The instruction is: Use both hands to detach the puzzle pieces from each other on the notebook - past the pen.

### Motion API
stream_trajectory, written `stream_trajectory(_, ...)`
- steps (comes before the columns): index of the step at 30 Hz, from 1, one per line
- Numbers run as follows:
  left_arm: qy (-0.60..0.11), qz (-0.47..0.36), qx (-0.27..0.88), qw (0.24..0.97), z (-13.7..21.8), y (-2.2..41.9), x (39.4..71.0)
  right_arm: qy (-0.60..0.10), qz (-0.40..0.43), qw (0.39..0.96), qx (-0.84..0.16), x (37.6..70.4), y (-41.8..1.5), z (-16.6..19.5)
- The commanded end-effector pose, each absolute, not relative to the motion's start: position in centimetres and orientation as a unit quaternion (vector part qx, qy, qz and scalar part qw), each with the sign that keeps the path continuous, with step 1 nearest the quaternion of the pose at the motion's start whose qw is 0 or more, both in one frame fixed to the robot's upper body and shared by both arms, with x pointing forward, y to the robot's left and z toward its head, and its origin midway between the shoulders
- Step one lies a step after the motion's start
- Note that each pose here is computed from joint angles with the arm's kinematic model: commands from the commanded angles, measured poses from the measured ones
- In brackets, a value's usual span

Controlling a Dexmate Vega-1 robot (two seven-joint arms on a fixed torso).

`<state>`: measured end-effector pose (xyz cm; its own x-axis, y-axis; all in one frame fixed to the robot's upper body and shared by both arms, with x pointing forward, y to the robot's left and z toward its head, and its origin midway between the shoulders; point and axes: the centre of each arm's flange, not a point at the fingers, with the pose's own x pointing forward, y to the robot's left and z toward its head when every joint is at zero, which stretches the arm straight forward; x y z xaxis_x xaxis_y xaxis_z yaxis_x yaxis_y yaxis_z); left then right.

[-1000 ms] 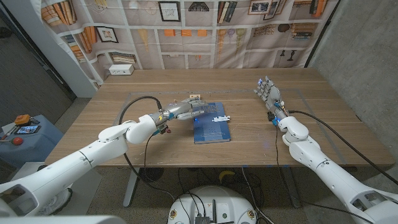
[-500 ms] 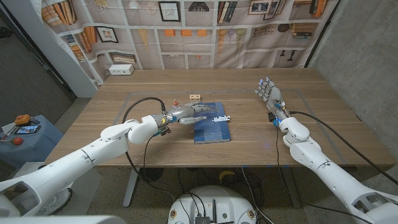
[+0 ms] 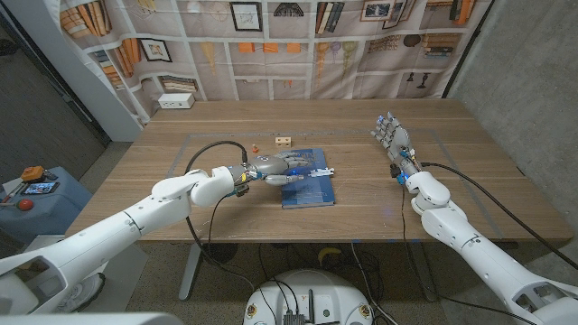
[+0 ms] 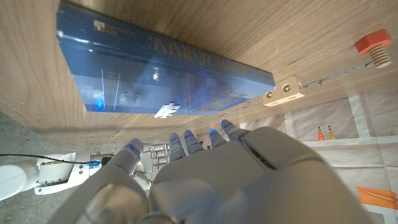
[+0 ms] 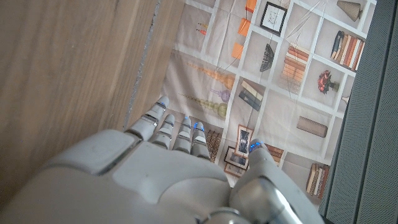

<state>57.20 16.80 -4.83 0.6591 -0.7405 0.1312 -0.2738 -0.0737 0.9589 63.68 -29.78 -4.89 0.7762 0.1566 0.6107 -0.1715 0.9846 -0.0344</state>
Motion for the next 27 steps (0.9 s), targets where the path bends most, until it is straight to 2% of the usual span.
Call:
stream_trajectory(1,-0.349,-0.210,0.729,0.550,-4.9,15.8,57.4,-0.327,0.088,0.941,0.010,63.3,-29.9,-4.9)
stream_trajectory(27,-0.328,-0.215,0.768,0.506,-4.7,14.3,58.0,-0.336,0.089,0.938,0.008,62.9,-30.2,-4.8)
